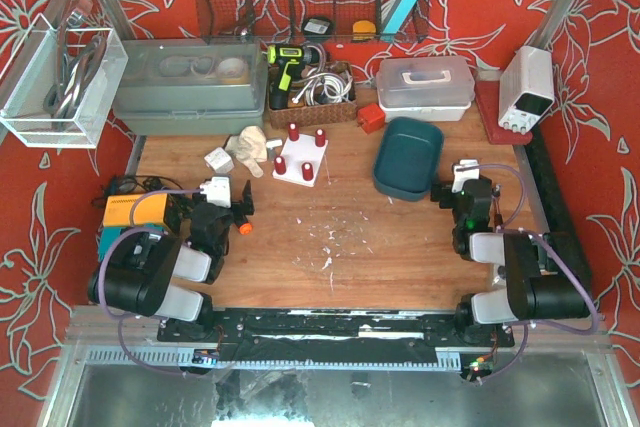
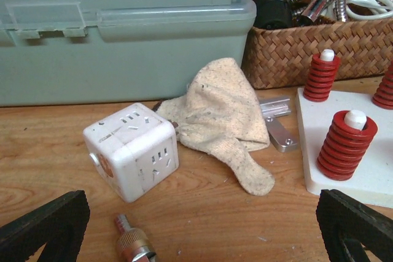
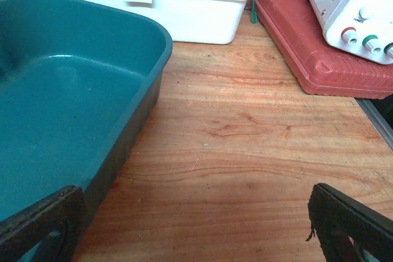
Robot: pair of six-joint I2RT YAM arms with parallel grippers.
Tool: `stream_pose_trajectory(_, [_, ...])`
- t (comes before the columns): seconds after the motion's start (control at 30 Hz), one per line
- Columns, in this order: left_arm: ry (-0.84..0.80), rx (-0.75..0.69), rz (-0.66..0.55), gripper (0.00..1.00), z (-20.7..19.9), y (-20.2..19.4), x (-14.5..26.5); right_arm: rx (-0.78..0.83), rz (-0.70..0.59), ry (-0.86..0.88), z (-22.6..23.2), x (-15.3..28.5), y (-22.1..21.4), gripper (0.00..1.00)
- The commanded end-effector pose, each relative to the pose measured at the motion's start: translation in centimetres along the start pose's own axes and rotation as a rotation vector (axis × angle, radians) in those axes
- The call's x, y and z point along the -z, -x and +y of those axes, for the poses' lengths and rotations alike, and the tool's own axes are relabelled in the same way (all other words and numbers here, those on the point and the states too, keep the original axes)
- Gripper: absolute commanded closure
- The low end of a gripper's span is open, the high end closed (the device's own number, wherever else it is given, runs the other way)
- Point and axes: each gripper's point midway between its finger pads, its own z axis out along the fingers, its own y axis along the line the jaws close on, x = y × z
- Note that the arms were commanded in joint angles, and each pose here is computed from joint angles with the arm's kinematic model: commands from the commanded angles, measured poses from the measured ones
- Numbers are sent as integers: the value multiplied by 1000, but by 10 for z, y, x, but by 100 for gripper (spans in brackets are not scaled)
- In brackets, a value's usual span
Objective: Install the large spring
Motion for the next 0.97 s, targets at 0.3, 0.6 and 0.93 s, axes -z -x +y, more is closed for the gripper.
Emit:
stream_pose_trajectory(0.3, [-8,14,-50,0,0,14,-1,12,-8,-23,-2,0,1,1])
stream_pose_trajectory(0.6, [-11,16,-47,0,-1,14,-2,13,-8,-23,-2,0,1,1])
stream_pose_trajectory(0.93, [-18,17,-41,0,-1,13,-3,13,-8,-23,-2,0,1,1])
